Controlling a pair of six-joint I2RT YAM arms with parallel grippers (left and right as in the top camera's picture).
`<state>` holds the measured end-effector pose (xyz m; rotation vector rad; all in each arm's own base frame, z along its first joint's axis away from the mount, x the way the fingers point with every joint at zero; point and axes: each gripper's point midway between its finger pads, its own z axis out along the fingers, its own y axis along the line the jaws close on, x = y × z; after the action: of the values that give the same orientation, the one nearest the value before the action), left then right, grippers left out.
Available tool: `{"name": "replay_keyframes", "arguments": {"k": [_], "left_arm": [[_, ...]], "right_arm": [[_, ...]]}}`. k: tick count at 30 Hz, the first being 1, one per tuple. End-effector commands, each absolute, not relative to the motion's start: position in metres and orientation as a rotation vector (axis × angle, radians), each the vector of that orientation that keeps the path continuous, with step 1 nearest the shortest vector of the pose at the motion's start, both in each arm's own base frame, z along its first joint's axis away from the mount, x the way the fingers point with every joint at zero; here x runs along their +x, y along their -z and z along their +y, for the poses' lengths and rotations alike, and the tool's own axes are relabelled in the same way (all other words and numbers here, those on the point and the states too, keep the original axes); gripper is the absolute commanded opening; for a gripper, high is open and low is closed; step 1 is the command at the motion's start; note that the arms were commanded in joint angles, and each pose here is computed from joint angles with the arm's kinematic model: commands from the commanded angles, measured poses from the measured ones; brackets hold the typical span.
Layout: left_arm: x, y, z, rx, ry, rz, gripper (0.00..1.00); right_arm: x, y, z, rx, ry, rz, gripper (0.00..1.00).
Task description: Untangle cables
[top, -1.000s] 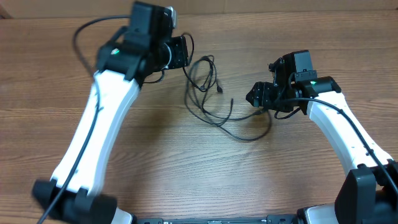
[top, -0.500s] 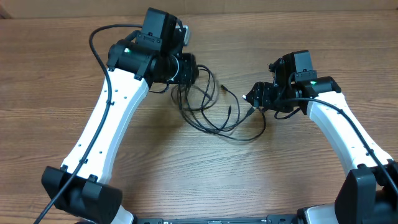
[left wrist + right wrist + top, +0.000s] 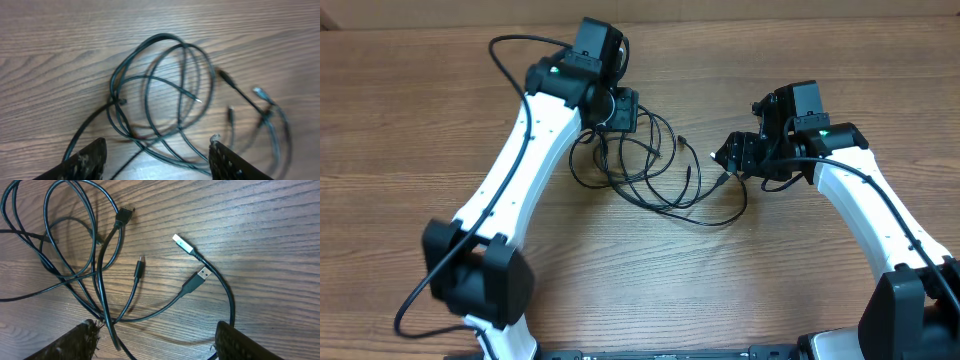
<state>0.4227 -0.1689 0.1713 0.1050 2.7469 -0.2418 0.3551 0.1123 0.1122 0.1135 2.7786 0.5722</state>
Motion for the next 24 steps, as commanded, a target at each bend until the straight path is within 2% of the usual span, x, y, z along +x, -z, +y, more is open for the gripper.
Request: {"name": "replay_keyframes", "arguments": {"k": [1, 8, 14, 18, 24], "left_arm": [[0.434, -0.139, -0.163, 0.011, 0.159, 2.792, 0.64], [0.463, -0.107, -0.155, -0.029, 0.030, 2.751, 0.67], [0.489, -0.115, -0.150, -0.061, -0.019, 2.631, 0.73], [0.492, -0.102, -0.155, -0.053, 0.001, 2.648, 0.74], [0.480, -0.051, -0.167, -0.018, 0.058, 2.784, 0.74]], "right_arm": [[0.357, -0.121, 0.111, 0.098, -0.563, 2.752, 0.75], [0.357, -0.121, 0.111, 0.098, -0.564, 2.752, 0.76], [0.357, -0.121, 0.111, 0.099, -0.564, 2.752, 0.76], [0.357, -0.121, 0.111, 0.098, -0.564, 2.752, 0.76], [0.357, -0.121, 0.111, 0.099, -0.564, 2.753, 0.76]]}}
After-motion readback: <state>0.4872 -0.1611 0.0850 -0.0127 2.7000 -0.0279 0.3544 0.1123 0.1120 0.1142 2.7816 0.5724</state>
